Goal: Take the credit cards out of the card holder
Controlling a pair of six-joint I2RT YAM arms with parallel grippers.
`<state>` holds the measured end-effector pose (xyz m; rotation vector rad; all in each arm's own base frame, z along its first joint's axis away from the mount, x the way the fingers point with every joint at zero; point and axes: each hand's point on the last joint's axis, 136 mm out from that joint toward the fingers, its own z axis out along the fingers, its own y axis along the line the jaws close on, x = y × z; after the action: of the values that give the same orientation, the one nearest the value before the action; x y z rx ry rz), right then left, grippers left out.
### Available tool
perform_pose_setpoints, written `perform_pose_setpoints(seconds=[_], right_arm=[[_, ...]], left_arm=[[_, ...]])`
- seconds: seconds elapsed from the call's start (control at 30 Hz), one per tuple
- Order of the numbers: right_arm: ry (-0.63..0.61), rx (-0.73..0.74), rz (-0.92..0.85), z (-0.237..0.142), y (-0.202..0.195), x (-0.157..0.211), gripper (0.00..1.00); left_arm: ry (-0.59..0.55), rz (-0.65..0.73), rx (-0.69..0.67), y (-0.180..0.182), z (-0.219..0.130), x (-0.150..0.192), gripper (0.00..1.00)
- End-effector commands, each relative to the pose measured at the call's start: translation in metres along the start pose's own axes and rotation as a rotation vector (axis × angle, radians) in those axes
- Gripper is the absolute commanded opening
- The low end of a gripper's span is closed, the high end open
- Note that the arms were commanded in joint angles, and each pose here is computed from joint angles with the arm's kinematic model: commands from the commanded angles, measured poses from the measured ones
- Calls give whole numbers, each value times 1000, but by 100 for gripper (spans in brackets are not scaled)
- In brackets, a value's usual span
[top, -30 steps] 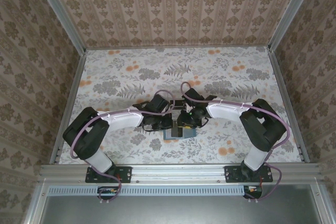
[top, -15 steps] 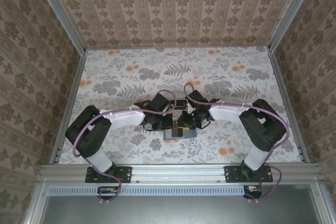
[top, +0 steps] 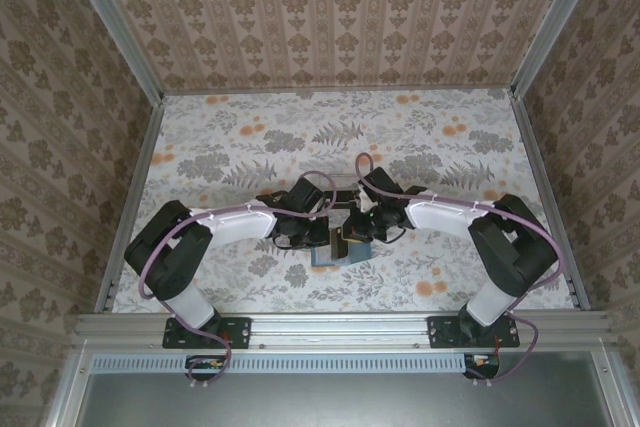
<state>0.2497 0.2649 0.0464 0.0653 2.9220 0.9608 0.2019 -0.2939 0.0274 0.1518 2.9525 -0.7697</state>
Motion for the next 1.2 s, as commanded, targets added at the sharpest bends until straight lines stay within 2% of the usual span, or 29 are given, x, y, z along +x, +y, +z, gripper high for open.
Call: perform_pose_setpoints(seconds=[0.0, 0.5, 0.67, 0.9, 1.17], right_arm=[[-1, 100, -17, -12, -19, 2, 10], [-3, 167, -80, -20, -23, -3, 10], [10, 137, -85, -15, -15, -6, 11], [37, 93, -75, -14, -7, -1, 19], [53, 78, -55, -12, -6, 10, 18]], left_arm=[[48, -12, -82, 22, 0, 13, 8], [31, -7, -66, 17, -5, 9, 8], [25, -11, -60, 16, -5, 7, 8], [-16, -4, -25, 5, -14, 0, 10], [-47, 1, -18, 2, -26, -4, 11]])
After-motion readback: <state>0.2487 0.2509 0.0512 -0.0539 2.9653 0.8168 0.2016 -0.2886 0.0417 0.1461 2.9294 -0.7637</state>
